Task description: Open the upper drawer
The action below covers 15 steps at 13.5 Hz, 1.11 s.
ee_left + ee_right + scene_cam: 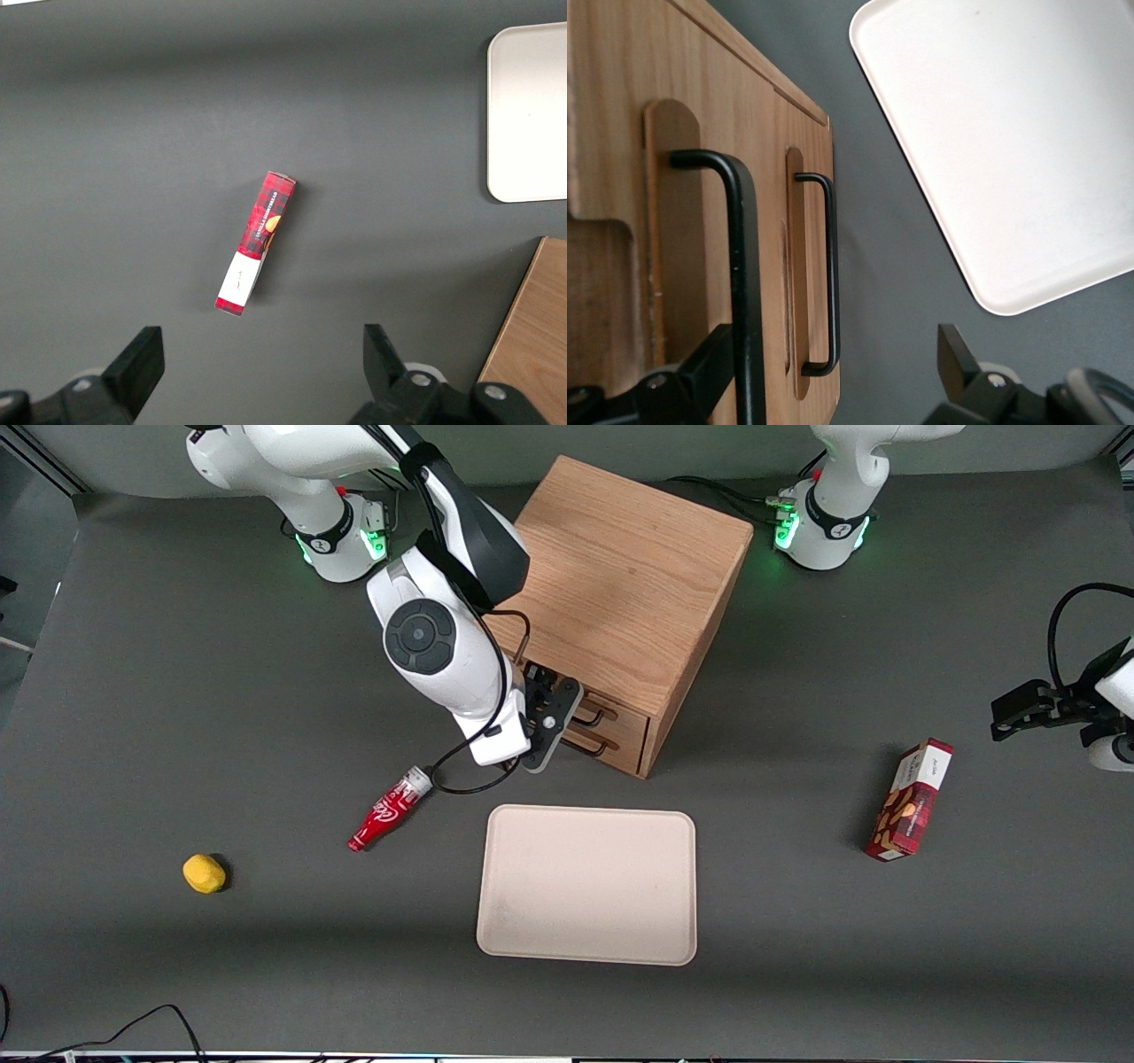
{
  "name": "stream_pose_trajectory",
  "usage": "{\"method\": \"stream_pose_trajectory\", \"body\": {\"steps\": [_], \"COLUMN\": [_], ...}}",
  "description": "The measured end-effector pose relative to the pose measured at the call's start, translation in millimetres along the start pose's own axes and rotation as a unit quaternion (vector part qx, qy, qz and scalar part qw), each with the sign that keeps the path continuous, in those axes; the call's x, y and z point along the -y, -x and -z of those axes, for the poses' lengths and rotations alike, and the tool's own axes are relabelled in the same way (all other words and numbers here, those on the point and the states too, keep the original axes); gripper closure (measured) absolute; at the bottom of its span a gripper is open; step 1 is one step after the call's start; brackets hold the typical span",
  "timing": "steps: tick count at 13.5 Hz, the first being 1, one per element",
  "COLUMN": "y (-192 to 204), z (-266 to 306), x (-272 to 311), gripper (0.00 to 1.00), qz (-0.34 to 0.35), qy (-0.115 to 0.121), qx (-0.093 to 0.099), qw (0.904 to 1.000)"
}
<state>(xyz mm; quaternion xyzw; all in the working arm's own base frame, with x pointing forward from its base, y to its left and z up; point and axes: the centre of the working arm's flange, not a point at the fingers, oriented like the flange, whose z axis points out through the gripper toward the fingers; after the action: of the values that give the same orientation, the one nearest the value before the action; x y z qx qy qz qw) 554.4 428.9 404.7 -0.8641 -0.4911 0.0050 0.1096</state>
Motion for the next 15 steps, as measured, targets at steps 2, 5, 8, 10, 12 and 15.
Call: {"method": "stream_pose_trajectory", "body": {"steps": [2, 5, 8, 10, 12, 15], "y": [0.3, 1.8, 4.6, 8.0, 12.1, 19.2], "z": [-3.5, -4.6, -3.5, 2.8, 12.8, 31.3], "x": [0.4, -2.1, -11.8, -28.0, -47.7, -81.8], "gripper": [0.0, 0.0, 0.0, 0.0, 0.0, 0.0], "qz": [0.0, 0.013, 0.021, 0.02, 0.015, -0.002], "qy": [0.0, 0.0, 0.008, 0.03, 0.046, 0.071], "qx": [-0.001, 0.0, 0.001, 0.002, -0.002, -0.013], "qw": [1.0, 0.9999, 0.9997, 0.9993, 0.9988, 0.9974]}}
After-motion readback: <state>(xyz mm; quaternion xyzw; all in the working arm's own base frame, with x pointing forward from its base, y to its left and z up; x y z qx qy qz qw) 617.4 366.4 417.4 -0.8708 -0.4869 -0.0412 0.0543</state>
